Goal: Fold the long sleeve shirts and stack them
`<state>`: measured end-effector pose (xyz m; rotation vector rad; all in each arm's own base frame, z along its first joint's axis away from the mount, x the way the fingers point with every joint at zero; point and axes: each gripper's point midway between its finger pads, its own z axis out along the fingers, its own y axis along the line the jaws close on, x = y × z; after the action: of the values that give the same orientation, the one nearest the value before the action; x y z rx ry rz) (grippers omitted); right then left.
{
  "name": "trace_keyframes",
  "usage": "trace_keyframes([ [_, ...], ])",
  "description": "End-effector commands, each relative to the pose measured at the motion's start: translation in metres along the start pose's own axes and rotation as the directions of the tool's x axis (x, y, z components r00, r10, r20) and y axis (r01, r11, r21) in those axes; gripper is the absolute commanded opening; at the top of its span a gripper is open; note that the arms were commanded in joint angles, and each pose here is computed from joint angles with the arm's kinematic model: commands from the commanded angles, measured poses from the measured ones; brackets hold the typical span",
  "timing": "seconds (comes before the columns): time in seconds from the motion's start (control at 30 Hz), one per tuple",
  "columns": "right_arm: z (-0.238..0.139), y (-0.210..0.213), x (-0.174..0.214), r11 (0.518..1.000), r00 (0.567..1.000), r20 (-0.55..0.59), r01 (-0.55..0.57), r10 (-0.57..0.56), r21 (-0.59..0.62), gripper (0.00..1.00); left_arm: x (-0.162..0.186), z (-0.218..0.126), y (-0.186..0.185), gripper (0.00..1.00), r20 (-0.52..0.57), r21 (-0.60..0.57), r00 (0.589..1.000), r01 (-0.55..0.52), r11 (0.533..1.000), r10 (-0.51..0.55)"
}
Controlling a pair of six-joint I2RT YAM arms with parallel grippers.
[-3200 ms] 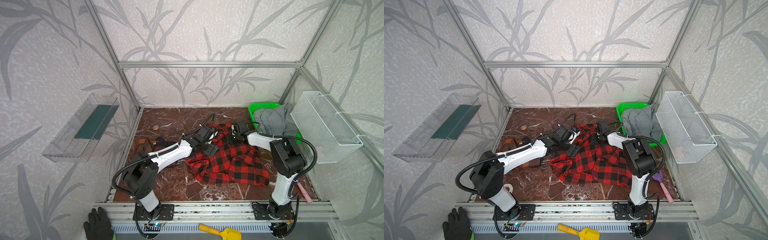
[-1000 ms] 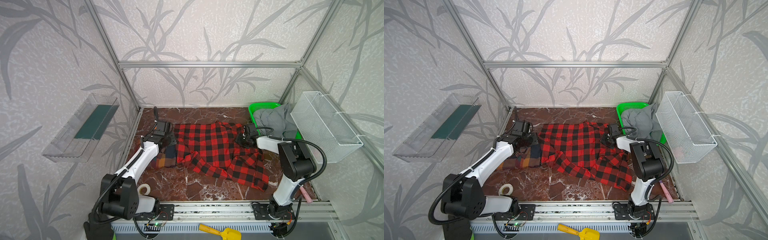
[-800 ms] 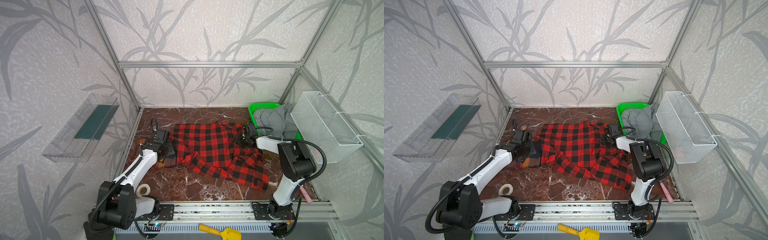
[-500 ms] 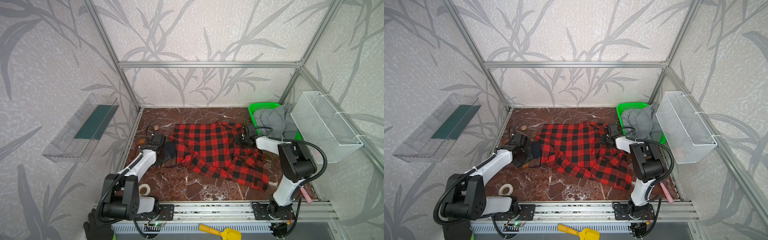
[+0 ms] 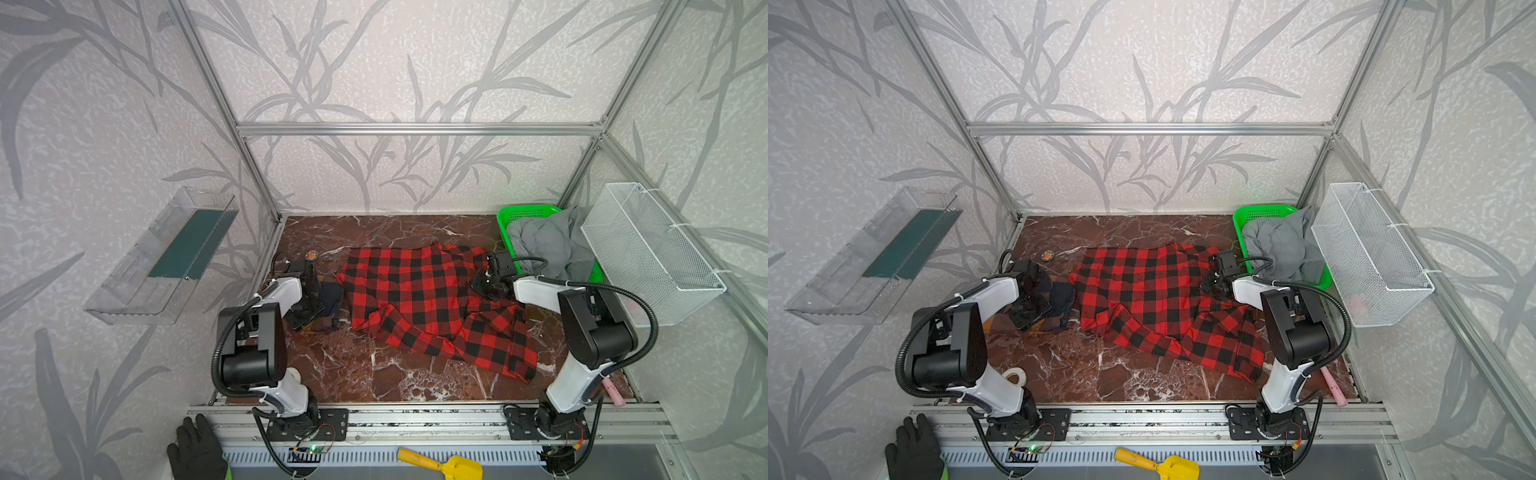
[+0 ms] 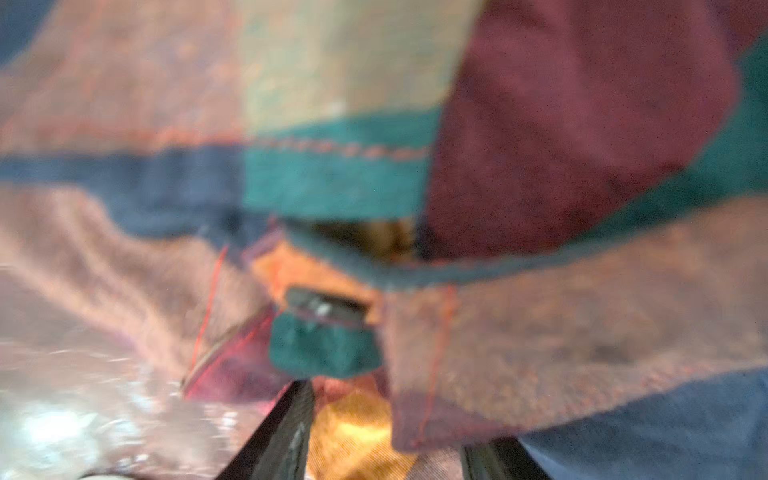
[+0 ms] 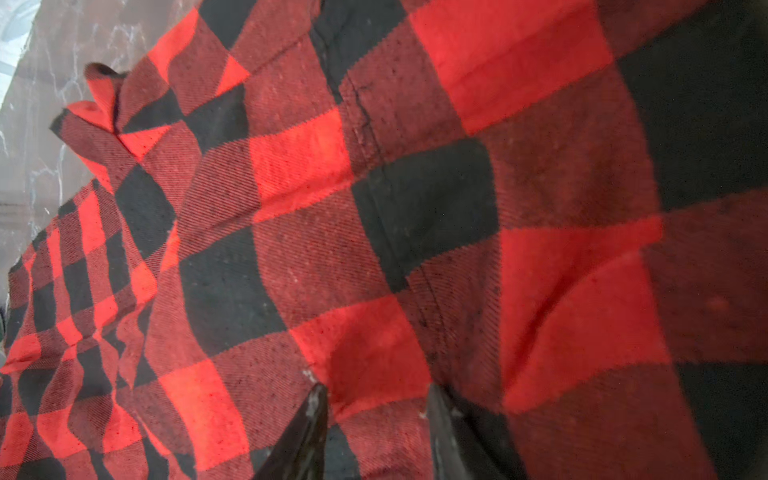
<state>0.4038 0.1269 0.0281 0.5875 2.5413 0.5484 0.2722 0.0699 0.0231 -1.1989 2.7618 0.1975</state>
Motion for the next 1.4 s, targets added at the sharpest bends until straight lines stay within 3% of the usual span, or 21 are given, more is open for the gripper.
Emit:
trace_keyframes([
  [0.0,-0.009,0.009,-0.003,0.999,0.999,0.029,0.025,-0.024,-0.024,0.41,-0.006,0.002,0.035,0.56,-0.012,-0.127,0.999,0.033,0.991,-0.035],
  [0.1,-0.011,0.018,-0.002,0.998,0.999,0.024,0.048,-0.047,-0.049,0.41,-0.018,0.002,0.043,0.56,-0.028,-0.116,0.996,0.078,0.990,-0.082],
  [0.3,-0.011,0.030,0.003,0.992,0.994,0.006,0.107,-0.107,-0.063,0.41,-0.025,-0.034,0.015,0.59,0.037,0.086,0.997,0.066,0.994,-0.070],
  [0.43,-0.007,0.033,0.006,0.991,0.994,-0.019,0.107,-0.109,-0.076,0.42,-0.013,-0.078,-0.009,0.62,0.153,0.185,0.988,-0.067,0.980,0.039],
  [0.53,-0.013,0.036,0.005,0.989,0.992,-0.015,0.123,-0.125,-0.080,0.42,-0.009,-0.115,-0.023,0.64,0.298,0.259,0.947,-0.197,0.946,0.116],
  [0.63,-0.022,0.041,0.002,0.987,0.991,-0.001,0.136,-0.136,-0.091,0.43,0.000,-0.145,-0.050,0.67,0.475,0.331,0.858,-0.380,0.864,0.195],
  [0.73,-0.036,0.050,-0.002,0.982,0.987,0.024,0.160,-0.158,-0.102,0.44,0.021,-0.157,-0.083,0.72,0.574,0.383,0.776,-0.535,0.753,0.260],
  [0.9,-0.048,0.050,-0.002,0.976,0.980,0.037,0.199,-0.196,-0.092,0.45,0.060,-0.148,-0.124,0.72,0.567,0.369,0.691,-0.699,0.613,0.448],
  [1.13,-0.059,0.050,0.000,0.970,0.975,0.047,0.219,-0.215,-0.102,0.45,0.106,-0.134,-0.158,0.72,0.553,0.289,0.512,-0.858,0.425,0.657],
  [1.3,-0.063,0.051,0.001,0.968,0.974,0.048,0.227,-0.223,-0.108,0.45,0.131,-0.128,-0.175,0.71,0.540,0.288,0.436,-0.900,0.329,0.720],
  [1.37,-0.063,0.052,0.002,0.967,0.973,0.048,0.230,-0.226,-0.113,0.45,0.133,-0.121,-0.178,0.68,0.523,0.264,0.416,-0.909,0.323,0.744],
])
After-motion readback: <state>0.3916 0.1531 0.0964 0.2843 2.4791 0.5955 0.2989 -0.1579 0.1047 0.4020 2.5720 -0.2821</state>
